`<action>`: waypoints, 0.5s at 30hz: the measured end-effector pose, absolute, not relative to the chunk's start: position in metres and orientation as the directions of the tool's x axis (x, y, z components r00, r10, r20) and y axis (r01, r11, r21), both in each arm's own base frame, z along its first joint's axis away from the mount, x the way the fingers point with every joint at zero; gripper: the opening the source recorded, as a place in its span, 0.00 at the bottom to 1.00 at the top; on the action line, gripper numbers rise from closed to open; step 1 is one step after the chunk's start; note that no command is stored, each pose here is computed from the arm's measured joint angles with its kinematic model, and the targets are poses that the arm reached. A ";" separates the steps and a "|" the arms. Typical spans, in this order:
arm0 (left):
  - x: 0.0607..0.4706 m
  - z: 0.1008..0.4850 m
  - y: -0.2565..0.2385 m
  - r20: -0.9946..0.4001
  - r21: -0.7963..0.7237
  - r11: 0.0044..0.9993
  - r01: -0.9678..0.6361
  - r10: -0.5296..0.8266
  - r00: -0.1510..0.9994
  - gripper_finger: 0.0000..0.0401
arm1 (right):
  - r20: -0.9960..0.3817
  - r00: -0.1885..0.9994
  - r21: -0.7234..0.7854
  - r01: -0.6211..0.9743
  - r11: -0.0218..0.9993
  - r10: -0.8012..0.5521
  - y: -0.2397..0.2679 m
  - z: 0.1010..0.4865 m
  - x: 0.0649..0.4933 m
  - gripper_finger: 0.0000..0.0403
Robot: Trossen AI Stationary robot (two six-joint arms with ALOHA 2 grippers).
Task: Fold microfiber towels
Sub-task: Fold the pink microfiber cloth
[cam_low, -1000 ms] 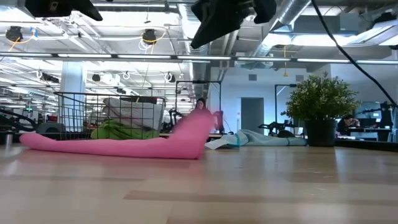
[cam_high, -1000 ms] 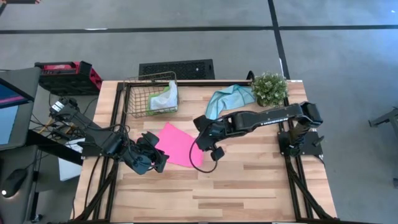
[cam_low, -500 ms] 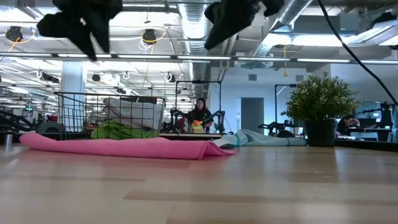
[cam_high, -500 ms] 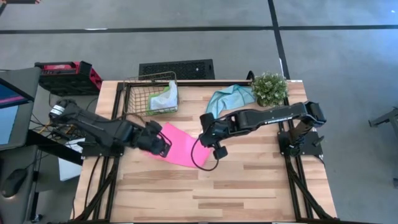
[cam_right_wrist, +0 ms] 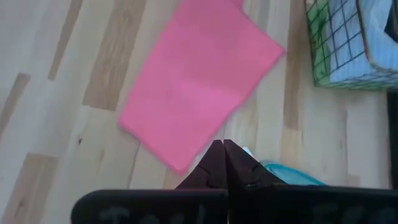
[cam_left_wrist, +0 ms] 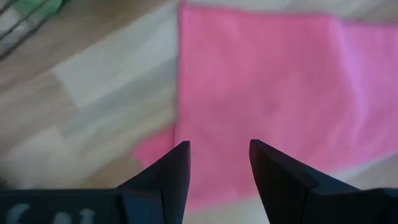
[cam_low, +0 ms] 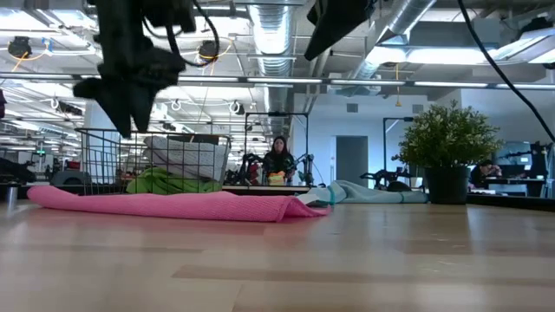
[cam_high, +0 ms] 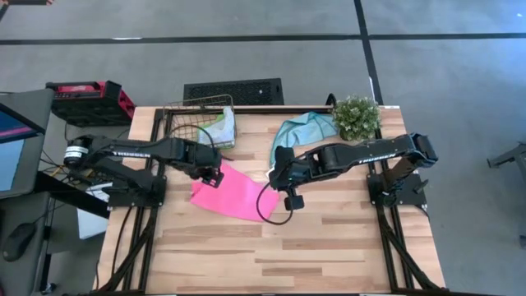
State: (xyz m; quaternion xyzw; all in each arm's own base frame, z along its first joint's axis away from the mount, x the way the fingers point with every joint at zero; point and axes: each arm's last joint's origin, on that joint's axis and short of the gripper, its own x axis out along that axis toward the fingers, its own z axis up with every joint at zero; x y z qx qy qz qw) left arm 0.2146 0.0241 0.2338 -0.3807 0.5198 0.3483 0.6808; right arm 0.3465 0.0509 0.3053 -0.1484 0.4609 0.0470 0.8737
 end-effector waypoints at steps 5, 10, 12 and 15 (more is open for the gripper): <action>0.217 0.208 0.047 -0.942 -0.224 0.483 -0.847 0.116 0.315 0.39 | -0.818 0.572 -0.196 -0.192 0.962 -0.052 0.053 0.305 0.346 0.01; 0.215 0.183 0.060 -0.894 -0.277 0.511 -0.814 0.173 0.413 0.39 | -0.817 0.573 -0.192 -0.168 0.967 -0.063 0.054 0.305 0.346 0.01; 0.214 0.175 0.062 -0.876 -0.274 0.532 -0.801 0.205 0.436 0.39 | -0.817 0.573 -0.193 -0.167 0.967 -0.064 0.054 0.305 0.346 0.01; 0.209 0.165 0.063 -0.864 -0.214 0.551 -0.806 0.278 0.419 0.39 | -0.817 0.573 -0.193 -0.166 0.967 -0.064 0.053 0.305 0.346 0.01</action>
